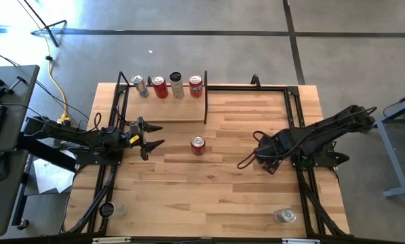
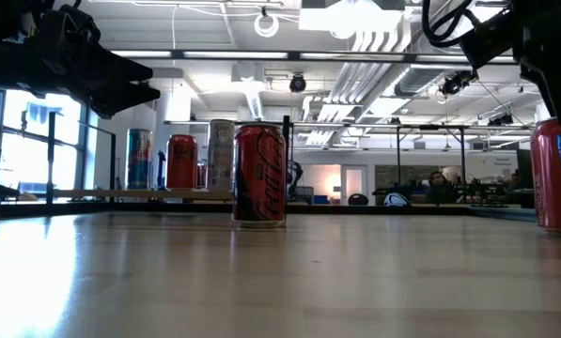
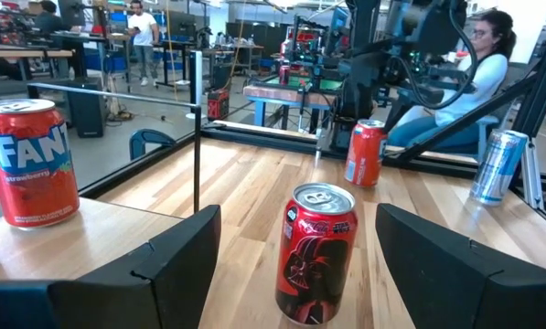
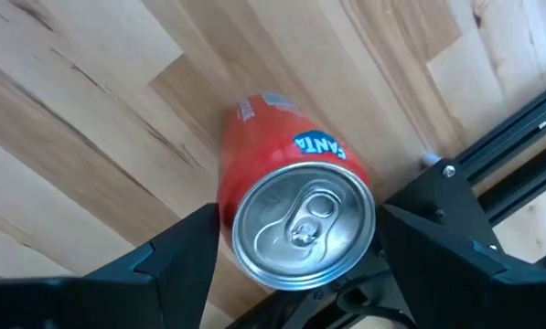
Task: Place canned beverage on shelf
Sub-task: Put the red soda can aligned with the other red soda can on the shelf
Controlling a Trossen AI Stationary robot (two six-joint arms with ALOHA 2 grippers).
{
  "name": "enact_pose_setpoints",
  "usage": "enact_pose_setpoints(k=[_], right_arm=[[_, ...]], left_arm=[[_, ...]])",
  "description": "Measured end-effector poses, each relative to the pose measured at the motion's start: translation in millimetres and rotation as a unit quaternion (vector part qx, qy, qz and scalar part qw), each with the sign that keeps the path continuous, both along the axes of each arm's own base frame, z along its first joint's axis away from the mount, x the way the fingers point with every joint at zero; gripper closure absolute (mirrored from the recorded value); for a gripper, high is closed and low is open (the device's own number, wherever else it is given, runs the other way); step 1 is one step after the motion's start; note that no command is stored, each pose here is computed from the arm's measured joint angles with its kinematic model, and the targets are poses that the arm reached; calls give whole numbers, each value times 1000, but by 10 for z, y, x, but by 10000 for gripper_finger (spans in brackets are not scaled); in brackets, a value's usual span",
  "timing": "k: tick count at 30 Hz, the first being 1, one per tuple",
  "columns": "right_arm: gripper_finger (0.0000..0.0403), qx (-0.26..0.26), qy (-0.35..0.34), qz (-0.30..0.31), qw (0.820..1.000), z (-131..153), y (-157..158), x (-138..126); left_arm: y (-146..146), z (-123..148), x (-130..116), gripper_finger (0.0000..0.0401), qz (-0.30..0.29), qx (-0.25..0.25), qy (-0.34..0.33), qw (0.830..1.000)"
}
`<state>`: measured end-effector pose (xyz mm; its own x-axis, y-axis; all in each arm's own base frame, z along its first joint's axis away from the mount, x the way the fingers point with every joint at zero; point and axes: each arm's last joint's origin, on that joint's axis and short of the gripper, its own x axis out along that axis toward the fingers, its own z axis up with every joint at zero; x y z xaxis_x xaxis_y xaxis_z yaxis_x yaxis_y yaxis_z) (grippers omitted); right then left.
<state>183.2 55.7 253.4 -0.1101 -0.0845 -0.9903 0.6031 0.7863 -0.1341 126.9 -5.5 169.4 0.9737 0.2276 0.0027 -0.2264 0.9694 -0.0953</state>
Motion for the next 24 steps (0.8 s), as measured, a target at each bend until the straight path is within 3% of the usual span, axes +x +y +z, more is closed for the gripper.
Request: enact_pose_setpoints(k=[24], right_arm=[[121,-9,-31,20,999,-5,65,30]], left_arm=[[0,-1,0,122,0,0,0,1000]])
